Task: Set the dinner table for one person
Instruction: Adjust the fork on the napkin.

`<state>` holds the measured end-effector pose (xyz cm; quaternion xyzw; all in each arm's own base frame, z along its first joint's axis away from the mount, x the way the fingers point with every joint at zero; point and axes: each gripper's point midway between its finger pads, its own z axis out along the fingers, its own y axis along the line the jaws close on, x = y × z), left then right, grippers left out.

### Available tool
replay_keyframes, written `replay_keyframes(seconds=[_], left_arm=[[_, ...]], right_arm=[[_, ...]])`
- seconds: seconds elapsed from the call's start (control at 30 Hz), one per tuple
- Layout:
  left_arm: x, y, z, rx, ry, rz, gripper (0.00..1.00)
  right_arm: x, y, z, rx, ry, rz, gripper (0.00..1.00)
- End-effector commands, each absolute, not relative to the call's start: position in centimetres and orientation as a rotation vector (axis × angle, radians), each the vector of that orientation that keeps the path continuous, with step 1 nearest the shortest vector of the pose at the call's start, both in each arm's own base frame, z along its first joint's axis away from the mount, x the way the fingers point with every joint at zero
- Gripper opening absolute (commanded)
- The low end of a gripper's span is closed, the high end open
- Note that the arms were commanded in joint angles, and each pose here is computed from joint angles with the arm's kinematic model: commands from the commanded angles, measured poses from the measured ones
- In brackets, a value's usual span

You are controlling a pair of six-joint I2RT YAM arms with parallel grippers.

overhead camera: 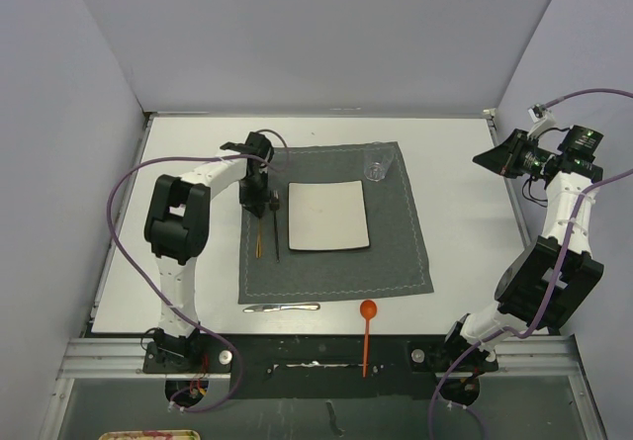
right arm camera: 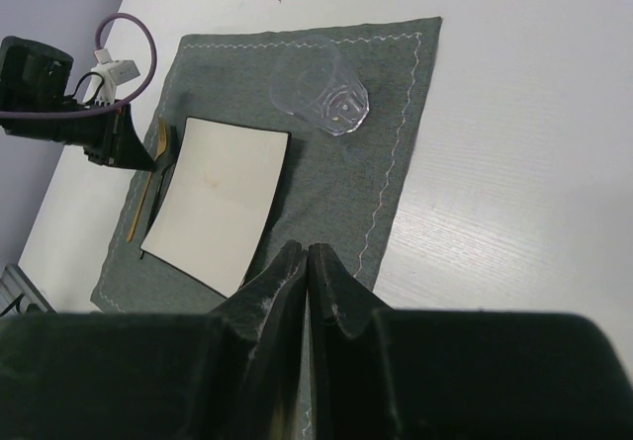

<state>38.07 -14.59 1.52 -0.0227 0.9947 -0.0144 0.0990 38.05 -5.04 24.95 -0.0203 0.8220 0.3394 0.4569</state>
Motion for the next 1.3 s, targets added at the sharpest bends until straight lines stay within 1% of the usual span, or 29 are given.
replay_keyframes(seconds=[0.0,0.07,0.1,0.17,0.37,0.97,1.27], left_arm=[[38.8,-15.1,1.4,-0.073,2.941,-0.082,0.04],[38.7,-15.1,1.6,-0.073,2.941,-0.086,0.08],[38.6,-15.1,1.8,-0.075,2.944,-0.091,0.13],[38.6,-15.3,2.1,-0.075,2.944,-0.110,0.17],[38.4,-15.6,2.9,-0.080,2.947,-0.128,0.24],[38.2,-15.7,6.7,-0.032,2.865,-0.129,0.28],[37.2,-15.6,5.4,-0.029,2.909,-0.121,0.26]], right_arm=[[38.2,-4.4,26.8,-0.119,1.969,0.824,0.05],[38.2,-4.3,26.8,-0.120,1.968,0.828,0.05],[38.2,-4.3,26.9,-0.121,1.966,0.830,0.05],[38.2,-4.2,26.9,-0.122,1.966,0.831,0.05],[38.2,-4.2,27.2,-0.128,1.959,0.831,0.05],[37.9,-3.8,27.9,-0.139,1.942,0.837,0.05],[37.5,-3.5,28.4,-0.149,1.933,0.836,0.05]])
